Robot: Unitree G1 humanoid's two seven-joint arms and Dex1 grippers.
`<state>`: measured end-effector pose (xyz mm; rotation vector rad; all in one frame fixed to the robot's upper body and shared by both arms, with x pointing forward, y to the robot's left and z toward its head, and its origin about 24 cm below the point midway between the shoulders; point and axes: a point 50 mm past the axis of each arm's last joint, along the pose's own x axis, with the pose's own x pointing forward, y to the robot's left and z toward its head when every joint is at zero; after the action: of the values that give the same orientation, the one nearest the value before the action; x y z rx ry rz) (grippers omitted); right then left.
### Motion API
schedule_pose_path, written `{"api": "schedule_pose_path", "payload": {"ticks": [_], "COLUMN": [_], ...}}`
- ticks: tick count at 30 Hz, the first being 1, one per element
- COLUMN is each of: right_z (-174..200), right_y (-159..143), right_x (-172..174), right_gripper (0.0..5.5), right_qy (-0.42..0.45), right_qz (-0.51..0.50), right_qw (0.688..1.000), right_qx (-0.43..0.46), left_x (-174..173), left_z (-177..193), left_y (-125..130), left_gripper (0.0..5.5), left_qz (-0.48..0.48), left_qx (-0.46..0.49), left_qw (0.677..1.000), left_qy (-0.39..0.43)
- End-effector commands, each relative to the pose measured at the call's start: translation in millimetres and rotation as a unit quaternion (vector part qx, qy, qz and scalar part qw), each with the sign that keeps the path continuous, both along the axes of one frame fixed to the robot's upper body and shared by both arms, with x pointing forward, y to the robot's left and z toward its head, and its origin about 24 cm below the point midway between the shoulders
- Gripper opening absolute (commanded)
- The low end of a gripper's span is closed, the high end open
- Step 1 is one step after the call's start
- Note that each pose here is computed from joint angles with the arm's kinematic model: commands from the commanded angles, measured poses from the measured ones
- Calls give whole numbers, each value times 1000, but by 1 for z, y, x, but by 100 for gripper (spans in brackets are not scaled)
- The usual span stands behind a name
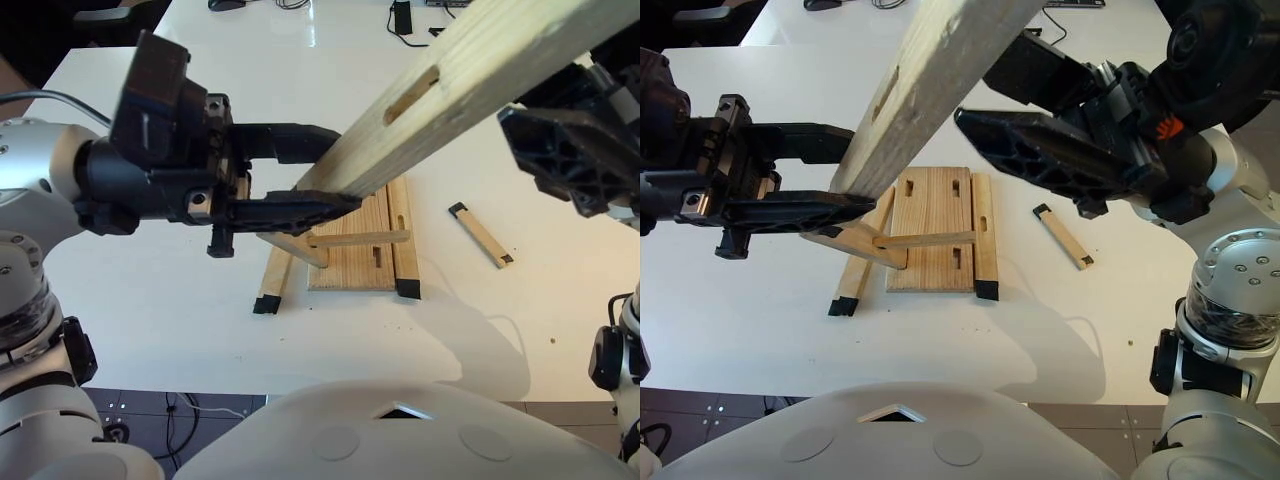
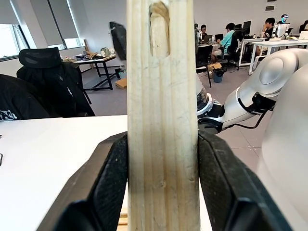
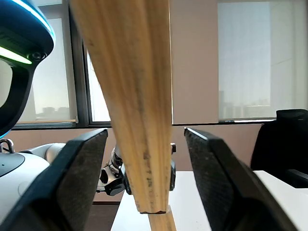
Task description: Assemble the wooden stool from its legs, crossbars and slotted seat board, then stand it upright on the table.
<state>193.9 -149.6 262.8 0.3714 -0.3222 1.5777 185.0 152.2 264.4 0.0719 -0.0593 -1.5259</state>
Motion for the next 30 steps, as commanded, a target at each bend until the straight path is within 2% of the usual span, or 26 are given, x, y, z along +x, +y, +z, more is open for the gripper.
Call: {"api": "schedule_pose_path", "payload": {"ticks": [1,12,18,30], "right_z": [-3,-16,-19,-20], "right_y": [1,4,2,1], "right_x": [-2,3,2,2], "right_gripper": [295,295,203,201], "right_qy": [-12,-29,-35,-43], "right_qz": [7,-7,-7,-21], "right_qw": [999,995,994,994], "right_qx": [-35,-95,-99,-96], "left_x": [2,3,5,10], "left_z": [-1,-8,-11,-15], "left_y": [2,3,3,4], "left_gripper": [201,201,201,201], "left_qz": [2,1,6,23], "left_qx": [3,22,31,43], "left_qw": [1000,1000,999,999], "left_qy": [0,8,4,8]}}
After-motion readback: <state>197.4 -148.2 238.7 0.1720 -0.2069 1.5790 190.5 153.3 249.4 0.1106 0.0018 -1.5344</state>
